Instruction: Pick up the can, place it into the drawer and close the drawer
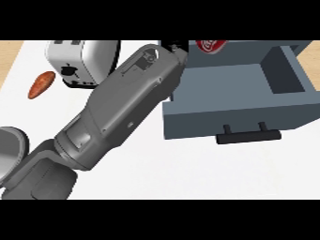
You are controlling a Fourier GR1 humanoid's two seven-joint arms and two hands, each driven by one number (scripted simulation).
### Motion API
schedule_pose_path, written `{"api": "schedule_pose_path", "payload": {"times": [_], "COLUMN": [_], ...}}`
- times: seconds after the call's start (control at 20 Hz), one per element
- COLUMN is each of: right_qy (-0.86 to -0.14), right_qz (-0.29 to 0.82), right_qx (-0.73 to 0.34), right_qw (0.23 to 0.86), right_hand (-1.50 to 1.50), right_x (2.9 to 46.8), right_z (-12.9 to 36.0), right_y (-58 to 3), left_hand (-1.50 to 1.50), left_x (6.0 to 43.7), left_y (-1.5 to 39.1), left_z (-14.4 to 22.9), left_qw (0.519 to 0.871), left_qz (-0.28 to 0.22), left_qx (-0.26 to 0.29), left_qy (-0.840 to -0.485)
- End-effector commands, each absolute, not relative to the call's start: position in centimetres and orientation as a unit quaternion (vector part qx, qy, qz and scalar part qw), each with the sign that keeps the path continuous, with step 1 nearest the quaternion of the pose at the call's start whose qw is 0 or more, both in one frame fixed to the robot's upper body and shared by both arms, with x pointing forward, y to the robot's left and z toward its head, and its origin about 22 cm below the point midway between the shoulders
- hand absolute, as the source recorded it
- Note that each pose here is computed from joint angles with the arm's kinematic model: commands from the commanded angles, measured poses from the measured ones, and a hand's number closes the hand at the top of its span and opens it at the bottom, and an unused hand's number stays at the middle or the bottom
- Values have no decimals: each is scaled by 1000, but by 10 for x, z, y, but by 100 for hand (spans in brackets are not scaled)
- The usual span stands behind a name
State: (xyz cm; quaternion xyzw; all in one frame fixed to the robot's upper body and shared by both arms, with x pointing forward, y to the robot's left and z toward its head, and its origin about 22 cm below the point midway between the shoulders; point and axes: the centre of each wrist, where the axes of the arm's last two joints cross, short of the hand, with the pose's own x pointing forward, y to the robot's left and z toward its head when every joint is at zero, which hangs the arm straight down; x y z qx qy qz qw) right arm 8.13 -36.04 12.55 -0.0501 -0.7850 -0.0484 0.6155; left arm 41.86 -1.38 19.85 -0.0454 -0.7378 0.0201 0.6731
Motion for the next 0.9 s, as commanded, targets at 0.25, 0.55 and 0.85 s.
{"api": "schedule_pose_path", "payload": {"times": [0.25, 0.55, 0.85], "right_qy": [-785, -787, -788], "right_qz": [-40, -44, -43], "right_qx": [-53, -46, -41], "right_qw": [615, 614, 613], "right_hand": [-150, -150, -150], "right_x": [100, 91, 90], "right_z": [129, 136, 132], "right_y": [-367, -348, -366], "left_hand": [-150, -150, -150], "left_x": [417, 413, 419], "left_y": [-18, -13, -9], "left_z": [181, 155, 157], "left_qw": [678, 683, 680], "left_qz": [7, 26, 39], "left_qx": [-3, 25, 29], "left_qy": [-735, -730, -731]}}
